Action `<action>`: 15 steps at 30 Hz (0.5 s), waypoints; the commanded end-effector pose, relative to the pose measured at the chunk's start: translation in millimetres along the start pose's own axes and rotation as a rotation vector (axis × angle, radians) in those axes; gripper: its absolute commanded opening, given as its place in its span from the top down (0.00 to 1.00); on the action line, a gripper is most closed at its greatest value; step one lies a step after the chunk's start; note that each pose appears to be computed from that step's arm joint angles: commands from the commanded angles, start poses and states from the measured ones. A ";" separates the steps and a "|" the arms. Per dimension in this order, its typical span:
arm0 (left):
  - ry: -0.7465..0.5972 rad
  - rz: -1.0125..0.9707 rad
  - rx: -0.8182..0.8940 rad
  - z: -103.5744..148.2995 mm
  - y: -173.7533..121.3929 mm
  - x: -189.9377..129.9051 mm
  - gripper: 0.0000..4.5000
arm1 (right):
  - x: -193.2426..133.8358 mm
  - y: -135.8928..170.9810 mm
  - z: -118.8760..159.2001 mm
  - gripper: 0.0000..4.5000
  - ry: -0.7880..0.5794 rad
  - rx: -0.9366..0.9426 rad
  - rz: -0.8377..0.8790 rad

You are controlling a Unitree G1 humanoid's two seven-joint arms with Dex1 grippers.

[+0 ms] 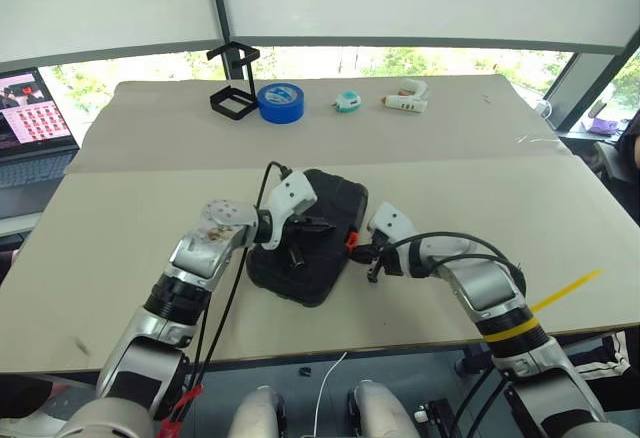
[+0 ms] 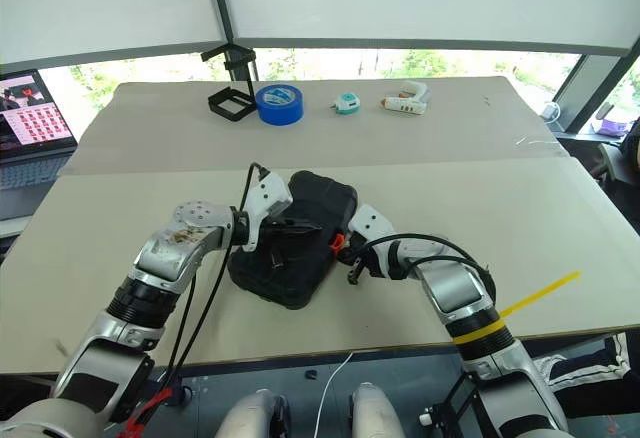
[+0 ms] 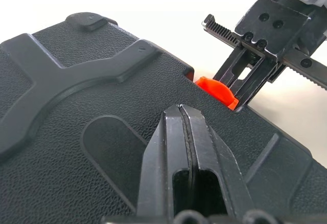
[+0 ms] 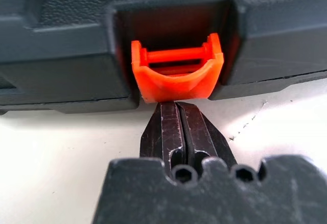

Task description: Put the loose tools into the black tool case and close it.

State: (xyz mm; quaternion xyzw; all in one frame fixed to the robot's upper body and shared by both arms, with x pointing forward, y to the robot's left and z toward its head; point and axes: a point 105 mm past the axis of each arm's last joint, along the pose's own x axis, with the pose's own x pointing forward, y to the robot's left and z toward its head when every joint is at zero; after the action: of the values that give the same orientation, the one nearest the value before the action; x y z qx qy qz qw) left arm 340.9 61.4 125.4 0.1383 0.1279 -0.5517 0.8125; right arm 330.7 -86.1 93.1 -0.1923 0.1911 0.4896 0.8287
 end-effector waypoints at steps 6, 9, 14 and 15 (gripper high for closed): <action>-0.203 0.042 -0.001 -0.9 1.4 -61.3 0.61 | -64.6 -12.2 1.6 0.83 -0.140 -0.136 -0.012; -0.238 0.124 0.044 0.7 7.3 -96.2 0.38 | -84.9 -20.4 -8.0 0.61 -0.160 -0.178 -0.055; -0.148 0.355 0.073 -31.1 17.7 -157.9 0.00 | -116.2 -23.8 -26.6 0.20 -0.219 -0.259 -0.063; -0.124 0.400 0.088 -39.5 17.2 -169.6 0.00 | -121.7 -24.0 -31.4 0.14 -0.225 -0.256 -0.064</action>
State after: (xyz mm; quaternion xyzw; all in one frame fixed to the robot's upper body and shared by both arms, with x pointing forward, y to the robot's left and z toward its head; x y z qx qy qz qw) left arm 299.5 206.3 141.5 0.1235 0.0465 -0.4308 0.8928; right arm 299.0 -189.0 119.1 -0.2371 0.0606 0.5011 0.8300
